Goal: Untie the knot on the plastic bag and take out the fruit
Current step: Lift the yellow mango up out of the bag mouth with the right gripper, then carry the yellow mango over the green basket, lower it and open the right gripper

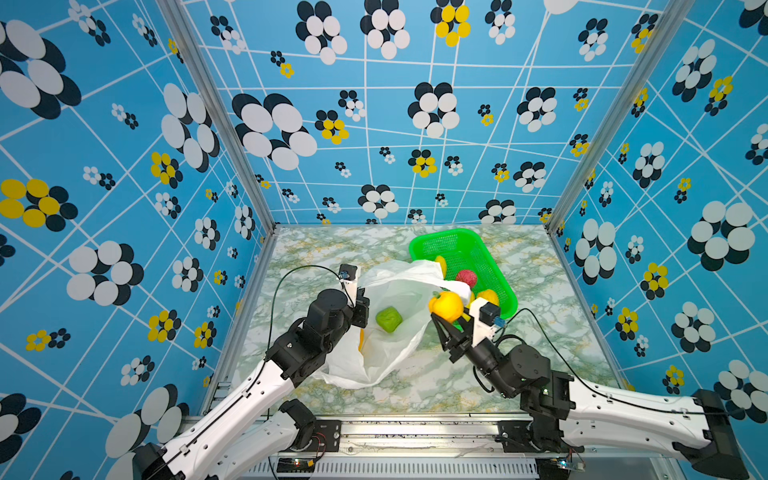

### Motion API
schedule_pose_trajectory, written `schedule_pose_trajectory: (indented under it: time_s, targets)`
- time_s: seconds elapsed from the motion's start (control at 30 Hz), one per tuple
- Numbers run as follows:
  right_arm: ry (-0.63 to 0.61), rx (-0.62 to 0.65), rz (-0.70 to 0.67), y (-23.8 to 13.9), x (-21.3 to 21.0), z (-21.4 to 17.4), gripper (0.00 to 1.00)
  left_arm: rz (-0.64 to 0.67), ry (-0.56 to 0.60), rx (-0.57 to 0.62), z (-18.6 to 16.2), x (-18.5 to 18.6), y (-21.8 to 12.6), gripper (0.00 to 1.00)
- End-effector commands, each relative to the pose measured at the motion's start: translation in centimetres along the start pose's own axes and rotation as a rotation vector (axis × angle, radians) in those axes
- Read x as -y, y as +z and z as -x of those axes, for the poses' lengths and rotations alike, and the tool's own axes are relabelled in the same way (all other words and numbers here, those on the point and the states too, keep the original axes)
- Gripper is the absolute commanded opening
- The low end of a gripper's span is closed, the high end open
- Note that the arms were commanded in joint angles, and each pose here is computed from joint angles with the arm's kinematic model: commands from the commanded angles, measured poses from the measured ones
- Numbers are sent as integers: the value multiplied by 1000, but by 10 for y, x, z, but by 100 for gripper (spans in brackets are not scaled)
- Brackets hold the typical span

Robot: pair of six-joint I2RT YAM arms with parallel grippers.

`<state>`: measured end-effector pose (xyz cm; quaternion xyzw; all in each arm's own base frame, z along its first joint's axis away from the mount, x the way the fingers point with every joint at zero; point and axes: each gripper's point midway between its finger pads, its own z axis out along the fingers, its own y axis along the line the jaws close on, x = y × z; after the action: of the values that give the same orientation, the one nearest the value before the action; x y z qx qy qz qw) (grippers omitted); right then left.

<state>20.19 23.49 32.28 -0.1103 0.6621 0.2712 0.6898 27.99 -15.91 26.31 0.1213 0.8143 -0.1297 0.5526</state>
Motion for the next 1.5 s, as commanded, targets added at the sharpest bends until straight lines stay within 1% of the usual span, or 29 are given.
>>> schedule_pose_trajectory:
  time_s: [0.0,0.07,0.13,0.4,0.53,0.67,0.8,0.9,1.03,1.13,1.2,1.27,1.33,1.4,1.47]
  targets:
    - [-40,-35,-250,-7,61,-11,42,13,-4,22,8,-4,-5,0]
    - [-10,-44,-338,-10,88,-11,42,13,-5,19,7,-4,-5,0]
    - [2,-53,-389,-13,105,-14,42,15,-5,18,6,-4,-5,0]
    - [19,-85,-500,-14,134,-26,42,16,-6,22,8,-5,-7,0]
    - [26,-148,-604,-7,156,-41,43,16,-7,26,8,-5,-8,0]
    - [65,-286,-681,12,180,-73,42,15,-5,25,8,-5,-9,0]
    - [139,-452,-683,38,195,-115,43,14,-3,34,12,-5,-13,0]
    - [196,-577,-684,55,205,-147,43,42,33,23,21,-8,-19,0]
    - [241,-718,-669,79,211,-188,42,89,135,21,39,-6,-28,0]
    - [250,-798,-644,95,209,-212,41,117,232,38,49,0,-34,0]
    - [250,-843,-652,100,212,-225,41,118,293,39,50,5,-35,0]
    - [247,-870,-665,102,214,-233,48,106,341,31,47,10,-34,0]
    - [238,-866,-685,100,218,-234,61,99,376,24,41,12,-33,0]
    - [227,-840,-697,97,221,-229,77,99,384,31,36,13,-32,0]
    - [224,-809,-685,96,220,-221,84,86,383,37,33,15,-30,0]
